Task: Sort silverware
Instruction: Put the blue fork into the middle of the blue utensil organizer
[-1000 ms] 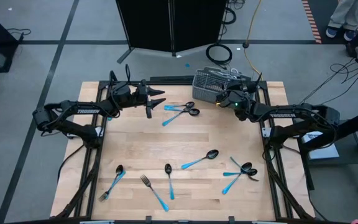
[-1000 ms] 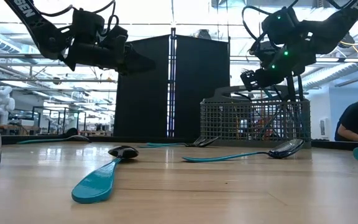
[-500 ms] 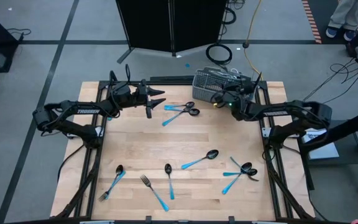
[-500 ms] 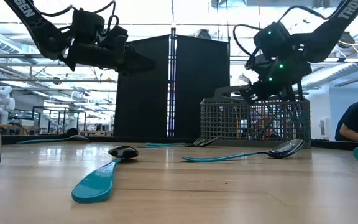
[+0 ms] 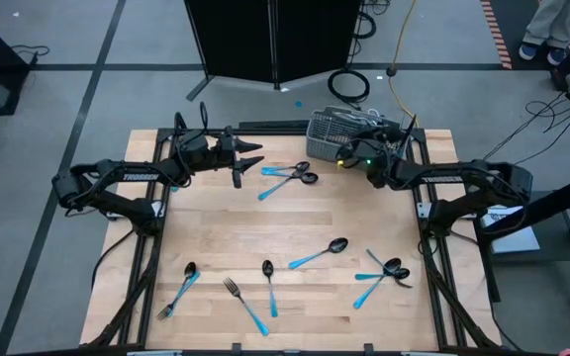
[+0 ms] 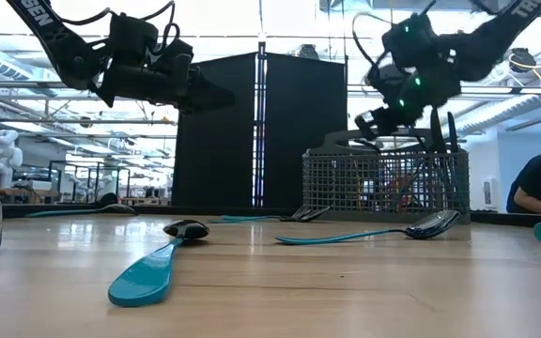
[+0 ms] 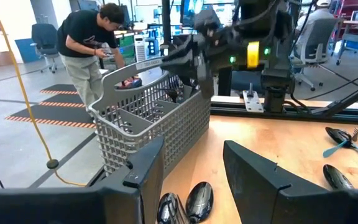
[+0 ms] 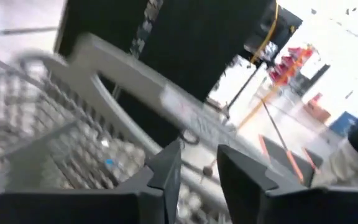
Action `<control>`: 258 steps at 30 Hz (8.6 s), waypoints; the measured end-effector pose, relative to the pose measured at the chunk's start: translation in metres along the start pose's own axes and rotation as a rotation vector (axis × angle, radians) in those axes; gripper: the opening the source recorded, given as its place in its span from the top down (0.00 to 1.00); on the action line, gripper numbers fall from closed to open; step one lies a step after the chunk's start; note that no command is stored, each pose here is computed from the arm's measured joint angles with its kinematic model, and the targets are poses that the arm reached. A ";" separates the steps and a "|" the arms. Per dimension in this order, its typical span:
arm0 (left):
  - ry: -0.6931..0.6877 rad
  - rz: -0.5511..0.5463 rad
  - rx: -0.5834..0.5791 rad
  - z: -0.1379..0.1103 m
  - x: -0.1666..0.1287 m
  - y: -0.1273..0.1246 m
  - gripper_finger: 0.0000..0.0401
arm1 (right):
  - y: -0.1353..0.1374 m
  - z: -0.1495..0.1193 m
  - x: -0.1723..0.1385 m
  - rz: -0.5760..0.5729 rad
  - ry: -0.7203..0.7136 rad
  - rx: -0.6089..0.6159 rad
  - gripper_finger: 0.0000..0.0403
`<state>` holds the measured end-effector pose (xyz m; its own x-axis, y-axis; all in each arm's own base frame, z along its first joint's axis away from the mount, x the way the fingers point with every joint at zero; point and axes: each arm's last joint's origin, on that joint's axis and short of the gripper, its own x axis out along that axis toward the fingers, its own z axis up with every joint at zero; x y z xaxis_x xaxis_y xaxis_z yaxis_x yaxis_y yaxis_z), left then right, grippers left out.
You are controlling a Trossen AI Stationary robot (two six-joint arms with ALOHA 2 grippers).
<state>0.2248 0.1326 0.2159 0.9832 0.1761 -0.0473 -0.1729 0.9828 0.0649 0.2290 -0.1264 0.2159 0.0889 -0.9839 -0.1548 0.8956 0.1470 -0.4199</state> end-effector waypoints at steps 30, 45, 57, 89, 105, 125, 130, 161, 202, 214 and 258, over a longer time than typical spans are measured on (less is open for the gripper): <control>-0.051 -0.152 0.027 0.000 0.006 -0.010 0.60 | 0.054 0.044 -0.073 0.963 0.211 0.181 0.73; 0.331 -0.239 -0.222 -0.029 0.033 -0.018 0.60 | 0.091 0.016 -0.087 1.082 0.306 0.026 0.73; 0.649 -0.344 -0.165 0.004 -0.023 -0.103 0.60 | 0.105 0.017 -0.105 1.361 0.096 -0.194 0.73; 0.492 -0.946 0.428 -0.051 -0.034 -0.287 0.60 | 0.111 0.021 -0.239 1.468 -0.018 0.249 0.73; 0.671 -0.874 0.338 -0.091 -0.034 -0.302 0.60 | 0.123 0.012 -0.317 1.437 -0.055 0.280 0.73; 0.663 -0.946 0.455 -0.094 -0.036 -0.301 0.99 | 0.174 -0.010 -0.346 1.410 0.053 0.292 0.73; 0.599 -0.952 0.588 -0.084 -0.037 -0.298 0.99 | 0.179 -0.012 -0.334 1.372 0.103 0.289 0.73; 0.400 -0.588 1.319 -0.004 -0.054 -0.259 1.00 | 0.162 0.041 -0.274 1.323 0.301 0.456 0.73; 0.332 -0.364 1.598 0.008 -0.041 -0.252 1.00 | 0.182 0.054 -0.197 1.439 0.344 0.338 0.37; 0.293 -0.336 1.517 0.013 -0.022 -0.236 1.00 | 0.181 0.055 -0.192 1.430 0.305 0.301 0.37; 0.335 -0.161 1.227 0.030 -0.033 -0.224 0.58 | 0.165 0.054 -0.167 1.034 0.241 0.231 1.00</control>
<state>0.2331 -0.0946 0.2332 0.8947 0.2412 -0.3759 0.2882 0.3311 0.8985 0.3853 0.0568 0.2207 0.7816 -0.3458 -0.5191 0.4994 0.8456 0.1886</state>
